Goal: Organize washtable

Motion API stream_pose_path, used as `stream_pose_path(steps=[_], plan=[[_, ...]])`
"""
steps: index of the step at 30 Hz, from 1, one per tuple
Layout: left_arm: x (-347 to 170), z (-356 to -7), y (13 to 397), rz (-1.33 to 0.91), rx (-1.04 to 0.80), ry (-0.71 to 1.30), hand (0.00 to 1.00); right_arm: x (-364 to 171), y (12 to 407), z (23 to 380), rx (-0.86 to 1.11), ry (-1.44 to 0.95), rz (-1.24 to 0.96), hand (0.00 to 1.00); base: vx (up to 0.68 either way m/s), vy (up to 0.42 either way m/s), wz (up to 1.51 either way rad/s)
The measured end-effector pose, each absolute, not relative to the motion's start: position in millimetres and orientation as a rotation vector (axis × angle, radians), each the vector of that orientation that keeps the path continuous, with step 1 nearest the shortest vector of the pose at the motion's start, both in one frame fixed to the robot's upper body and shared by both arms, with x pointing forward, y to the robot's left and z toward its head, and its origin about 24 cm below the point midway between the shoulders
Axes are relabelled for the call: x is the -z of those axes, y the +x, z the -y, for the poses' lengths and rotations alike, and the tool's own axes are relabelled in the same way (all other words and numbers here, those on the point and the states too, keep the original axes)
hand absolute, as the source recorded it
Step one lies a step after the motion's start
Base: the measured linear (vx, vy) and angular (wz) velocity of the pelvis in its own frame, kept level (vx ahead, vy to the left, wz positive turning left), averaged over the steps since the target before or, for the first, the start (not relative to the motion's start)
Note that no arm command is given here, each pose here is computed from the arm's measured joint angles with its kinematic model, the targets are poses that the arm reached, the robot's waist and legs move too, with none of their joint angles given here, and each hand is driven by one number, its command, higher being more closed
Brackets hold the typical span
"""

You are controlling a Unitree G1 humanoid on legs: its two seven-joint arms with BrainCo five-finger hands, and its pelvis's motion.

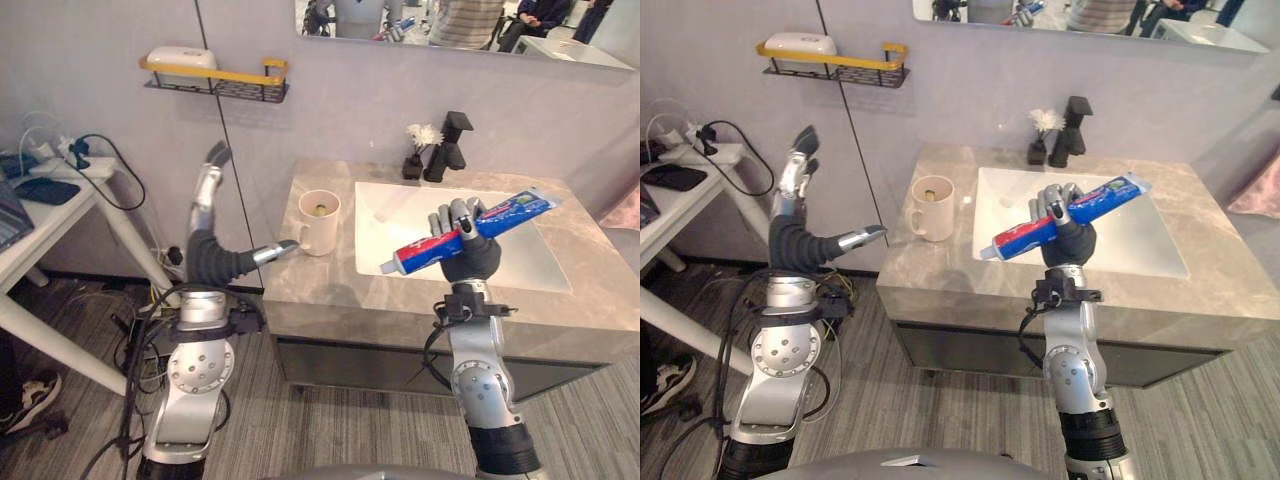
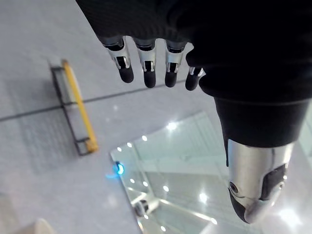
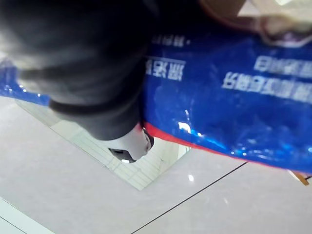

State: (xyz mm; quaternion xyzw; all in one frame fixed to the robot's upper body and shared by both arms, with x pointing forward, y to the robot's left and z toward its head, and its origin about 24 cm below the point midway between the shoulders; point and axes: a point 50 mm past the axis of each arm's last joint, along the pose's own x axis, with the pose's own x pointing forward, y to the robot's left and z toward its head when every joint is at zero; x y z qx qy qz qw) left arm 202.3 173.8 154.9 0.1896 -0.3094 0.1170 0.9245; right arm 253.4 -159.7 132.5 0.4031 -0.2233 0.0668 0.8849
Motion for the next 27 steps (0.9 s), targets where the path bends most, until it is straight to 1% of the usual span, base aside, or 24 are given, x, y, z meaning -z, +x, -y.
stream_pose_path(steps=[2, 6, 8, 9, 11, 12, 17, 19, 25, 27], plan=[[-143.9, -183.0, 197.3, 0.570, -0.270, 0.408, 0.00, -134.9, 257.8, 167.3, -0.105, 0.813, 0.483, 1.00, 0.02, -0.013, 0.23], [-114.6, -202.8, 188.0, 0.402, -0.332, 0.420, 0.00, -149.3, 276.2, 184.1, -0.045, 0.655, 0.521, 1.00, 0.00, -0.009, 0.22], [-92.4, -213.2, 182.9, 0.286, -0.352, 0.437, 0.00, -169.0, 284.1, 187.4, -0.070, 0.555, 0.570, 1.00, -0.01, -0.011, 0.30], [-84.2, -215.0, 181.4, 0.244, -0.351, 0.435, 0.00, -176.2, 286.4, 187.5, -0.082, 0.533, 0.588, 1.00, -0.01, -0.003, 0.30], [-50.2, -220.2, 173.7, 0.075, -0.349, 0.420, 0.00, -204.1, 298.7, 187.0, -0.117, 0.447, 0.657, 1.00, -0.01, 0.007, 0.27], [-41.8, -219.8, 172.8, 0.037, -0.339, 0.415, 0.00, -210.3, 301.5, 187.1, -0.124, 0.435, 0.671, 1.00, -0.01, 0.016, 0.15], [21.8, -220.3, 153.0, -0.281, -0.305, 0.371, 0.00, -244.1, 322.0, 167.8, -0.191, 0.290, 0.702, 1.00, 0.01, 0.012, 0.10], [36.5, -222.5, 145.4, -0.364, -0.302, 0.369, 0.00, -251.8, 325.4, 158.8, -0.224, 0.245, 0.705, 1.00, 0.01, 0.004, 0.06], [64.1, -223.2, 129.8, -0.514, -0.286, 0.361, 0.00, -268.4, 328.9, 146.2, -0.238, 0.072, 0.745, 1.00, 0.00, 0.001, 0.01], [68.0, -226.1, 126.9, -0.537, -0.308, 0.352, 0.00, -274.1, 333.3, 143.2, -0.239, 0.026, 0.748, 1.00, 0.00, 0.000, 0.00]])
